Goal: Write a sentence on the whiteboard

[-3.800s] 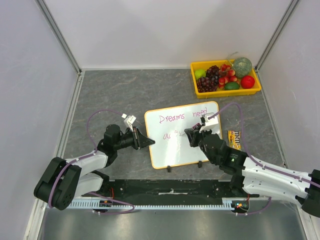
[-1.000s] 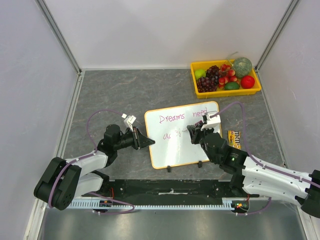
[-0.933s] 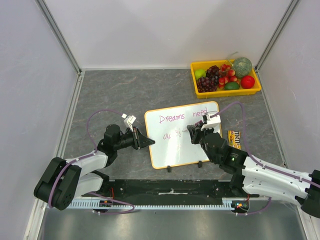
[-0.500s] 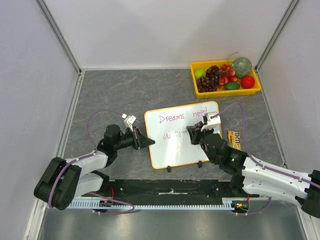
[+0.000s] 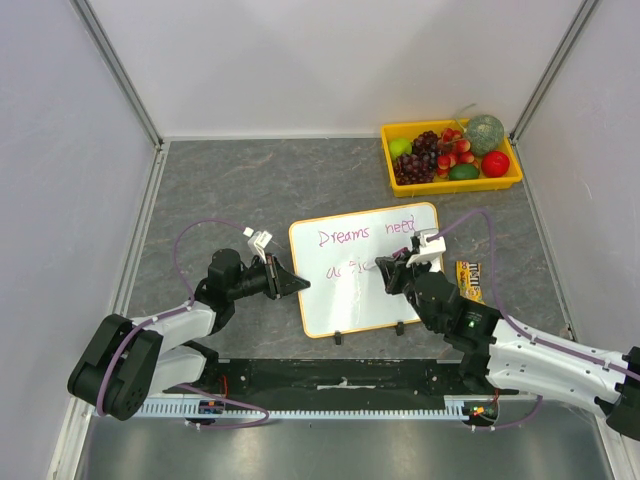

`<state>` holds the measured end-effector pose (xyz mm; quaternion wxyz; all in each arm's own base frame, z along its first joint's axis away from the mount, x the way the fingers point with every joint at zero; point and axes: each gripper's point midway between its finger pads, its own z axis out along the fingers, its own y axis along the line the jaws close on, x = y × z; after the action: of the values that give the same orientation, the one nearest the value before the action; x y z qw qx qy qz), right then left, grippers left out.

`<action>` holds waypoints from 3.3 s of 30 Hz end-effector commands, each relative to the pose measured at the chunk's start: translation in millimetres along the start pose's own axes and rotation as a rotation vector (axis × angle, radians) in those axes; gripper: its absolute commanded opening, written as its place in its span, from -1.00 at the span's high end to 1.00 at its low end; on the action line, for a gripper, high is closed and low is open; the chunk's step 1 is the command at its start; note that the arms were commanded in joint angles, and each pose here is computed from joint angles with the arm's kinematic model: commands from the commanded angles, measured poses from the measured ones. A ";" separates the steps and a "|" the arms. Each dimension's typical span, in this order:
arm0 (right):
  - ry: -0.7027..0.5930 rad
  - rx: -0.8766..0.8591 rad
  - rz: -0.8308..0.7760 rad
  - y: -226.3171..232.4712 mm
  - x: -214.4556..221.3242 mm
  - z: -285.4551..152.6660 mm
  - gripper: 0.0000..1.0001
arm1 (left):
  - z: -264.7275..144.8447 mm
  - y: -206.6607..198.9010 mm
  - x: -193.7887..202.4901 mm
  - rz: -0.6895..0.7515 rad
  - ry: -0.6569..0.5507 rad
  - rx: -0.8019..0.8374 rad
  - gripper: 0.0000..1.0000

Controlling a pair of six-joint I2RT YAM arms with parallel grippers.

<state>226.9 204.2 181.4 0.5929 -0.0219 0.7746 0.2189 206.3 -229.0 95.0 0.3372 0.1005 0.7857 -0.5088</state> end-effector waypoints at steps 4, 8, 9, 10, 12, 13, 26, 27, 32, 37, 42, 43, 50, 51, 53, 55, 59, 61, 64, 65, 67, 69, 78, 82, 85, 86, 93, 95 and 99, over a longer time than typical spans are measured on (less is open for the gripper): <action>0.035 0.083 -0.057 -22.3 14.4 -2.7 1.00 | 0.1 20.9 3.6 0.064 0.000 -0.089 0.96; 0.008 0.101 -0.053 -23.0 3.9 -2.5 1.00 | 0.0 21.1 3.0 0.064 -0.002 -0.090 0.96; 0.003 0.101 -0.053 -22.1 1.6 -2.4 1.00 | -0.3 21.2 2.7 0.062 -0.003 -0.091 0.96; -0.004 0.107 -0.053 -22.6 -1.4 -2.1 1.00 | 0.1 20.5 3.0 0.066 -0.002 -0.088 0.96; -0.017 0.111 -0.050 -21.5 -6.7 -1.6 1.00 | -0.1 21.2 3.3 0.063 -0.001 -0.090 0.96; -0.023 0.113 -0.051 -20.5 -9.3 -1.1 1.00 | -0.1 21.2 3.3 0.063 -0.001 -0.090 0.96; -0.061 0.092 -0.053 -3.0 -28.8 9.4 1.00 | 0.1 20.8 2.8 0.066 -0.001 -0.088 0.96; -0.061 0.085 -0.051 -1.0 -29.6 9.9 1.00 | 0.2 20.8 2.8 0.064 -0.001 -0.088 0.96; -0.041 0.055 -0.053 6.2 -25.1 13.2 1.00 | 0.1 21.2 2.5 0.064 -0.002 -0.089 0.96; -0.033 0.018 -0.044 12.4 -24.1 12.1 1.00 | 0.1 20.9 2.7 0.064 -0.001 -0.088 0.96; -0.062 -0.013 -0.011 15.2 -35.4 4.1 1.00 | 0.1 21.2 2.5 0.064 -0.002 -0.089 0.96; -0.070 -0.014 -0.007 14.6 -38.3 2.4 1.00 | 0.3 20.7 2.5 0.064 -0.001 -0.088 0.96; -0.076 0.031 -0.019 0.5 -39.2 -4.8 1.00 | 0.3 21.1 3.1 0.063 0.000 -0.089 0.96; -0.074 0.037 -0.021 -1.1 -38.4 -4.9 1.00 | 0.3 21.2 2.2 0.065 -0.002 -0.089 0.96; -0.070 0.046 -0.023 -3.3 -36.0 -4.6 1.00 | 0.6 21.4 3.1 0.063 0.001 -0.090 0.96; -0.066 0.050 -0.025 -3.4 -34.1 -3.3 1.00 | 0.4 20.9 2.5 0.066 -0.001 -0.088 0.96; -0.062 0.057 -0.028 -3.3 -31.8 -0.7 1.00 | 0.2 21.3 3.4 0.064 0.001 -0.090 0.96; -0.063 0.063 -0.030 -4.6 -29.9 0.5 1.00 | -0.1 21.0 3.4 0.063 0.000 -0.089 0.96; -0.060 0.079 -0.037 -8.1 -26.5 2.5 1.00 | -0.2 21.2 2.9 0.064 -0.002 -0.089 0.96; -0.062 0.087 -0.036 -9.7 -26.1 2.9 1.00 | -0.2 21.2 2.8 0.065 -0.002 -0.089 0.96; -0.062 0.092 -0.037 -11.6 -24.1 3.3 1.00 | 0.0 20.9 3.2 0.064 -0.001 -0.088 0.96; -0.060 0.103 -0.039 -15.1 -20.9 4.3 1.00 | 0.0 21.1 3.4 0.063 0.000 -0.089 0.96; -0.071 0.113 -0.023 -20.9 -16.4 5.0 1.00 | 0.1 20.8 2.8 0.066 -0.001 -0.088 0.96; -0.074 0.116 -0.022 -19.2 -18.6 7.9 1.00 | 0.1 20.8 3.3 0.065 -0.001 -0.089 0.96; -0.076 0.116 -0.025 -17.9 -20.0 9.2 1.00 | -0.1 21.0 3.0 0.066 -0.002 -0.090 0.96; -0.077 0.115 -0.025 -17.7 -20.6 9.2 1.00 | -0.1 20.6 2.9 0.067 -0.002 -0.088 0.96; -0.051 0.112 -0.025 -21.7 -10.0 6.9 1.00 | -0.2 20.9 3.4 0.065 0.000 -0.089 0.96; -0.042 0.110 -0.024 -23.0 -6.7 5.6 1.00 | -0.2 20.9 3.4 0.065 0.000 -0.089 0.96; -0.022 0.106 -0.031 -24.6 -0.3 4.2 1.00 | -0.3 20.9 3.0 0.066 -0.002 -0.090 0.96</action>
<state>239.7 192.3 192.1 0.6176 0.0029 0.7628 0.1914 206.3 -229.0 94.9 0.3373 0.1006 0.7857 -0.5087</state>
